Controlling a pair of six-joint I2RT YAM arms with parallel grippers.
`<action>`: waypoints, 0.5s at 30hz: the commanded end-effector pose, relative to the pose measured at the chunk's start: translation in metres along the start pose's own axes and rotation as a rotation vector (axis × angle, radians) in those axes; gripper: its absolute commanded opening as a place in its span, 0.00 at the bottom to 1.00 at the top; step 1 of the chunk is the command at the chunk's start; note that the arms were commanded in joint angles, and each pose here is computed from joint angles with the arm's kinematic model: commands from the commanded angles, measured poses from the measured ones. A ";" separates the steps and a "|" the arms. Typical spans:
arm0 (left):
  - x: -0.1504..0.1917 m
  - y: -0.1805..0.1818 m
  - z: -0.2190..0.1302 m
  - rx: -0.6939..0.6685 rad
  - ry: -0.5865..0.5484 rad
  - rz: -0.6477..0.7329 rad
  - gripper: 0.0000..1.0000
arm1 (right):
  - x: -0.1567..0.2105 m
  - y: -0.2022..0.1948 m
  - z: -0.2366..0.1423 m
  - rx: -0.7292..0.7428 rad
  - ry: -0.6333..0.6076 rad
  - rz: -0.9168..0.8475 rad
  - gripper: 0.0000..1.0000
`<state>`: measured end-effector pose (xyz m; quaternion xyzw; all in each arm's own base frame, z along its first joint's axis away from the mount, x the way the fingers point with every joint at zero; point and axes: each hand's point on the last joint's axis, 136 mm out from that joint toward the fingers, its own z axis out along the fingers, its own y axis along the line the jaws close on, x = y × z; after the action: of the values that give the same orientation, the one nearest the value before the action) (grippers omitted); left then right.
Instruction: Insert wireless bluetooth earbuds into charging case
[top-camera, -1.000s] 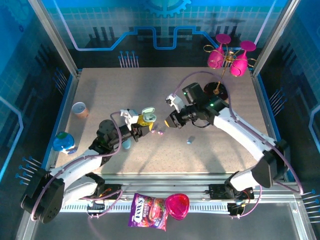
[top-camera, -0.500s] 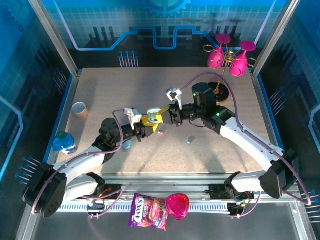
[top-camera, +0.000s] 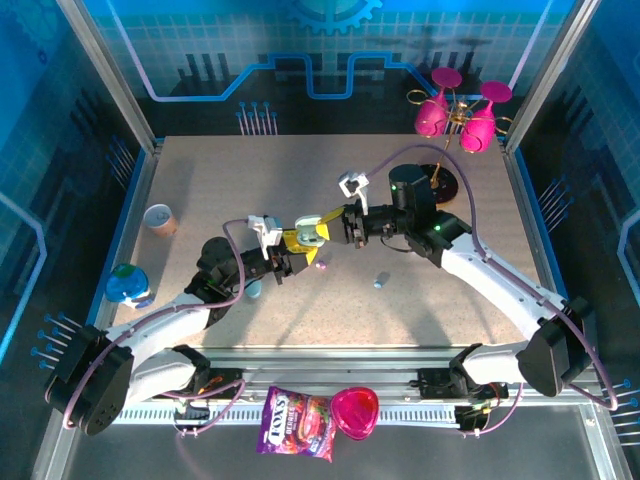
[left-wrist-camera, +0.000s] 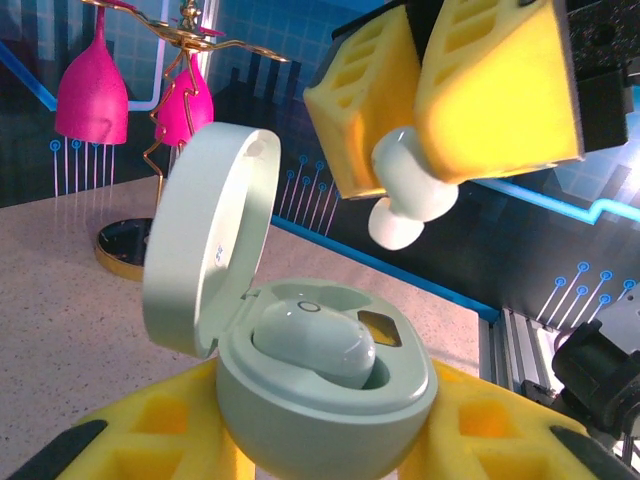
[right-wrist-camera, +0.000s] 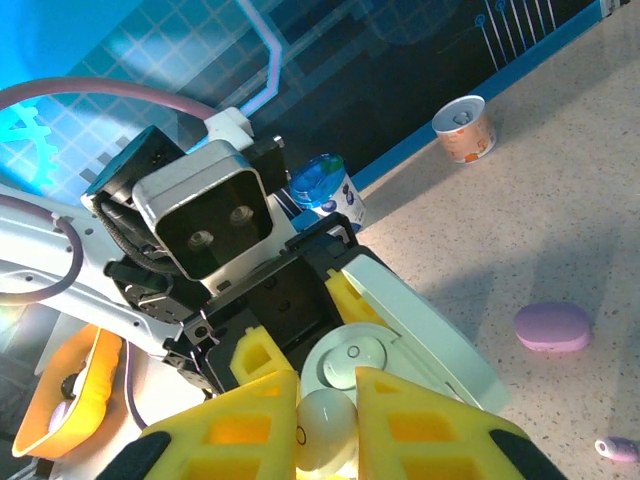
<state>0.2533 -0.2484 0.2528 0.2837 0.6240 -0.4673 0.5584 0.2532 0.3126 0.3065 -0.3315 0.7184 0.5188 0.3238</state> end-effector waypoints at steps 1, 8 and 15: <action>-0.029 -0.017 0.001 0.063 -0.068 0.043 0.23 | 0.007 -0.008 0.001 0.006 0.016 0.003 0.17; -0.034 -0.020 0.002 0.072 -0.088 0.040 0.23 | 0.012 -0.014 0.004 0.015 0.026 0.013 0.17; -0.038 -0.020 0.003 0.073 -0.099 0.041 0.23 | 0.016 -0.018 0.006 0.016 0.034 0.024 0.17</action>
<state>0.2508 -0.2504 0.2624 0.2793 0.6134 -0.4808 0.5609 0.2555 0.3141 0.2918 -0.3300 0.7270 0.5152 0.3117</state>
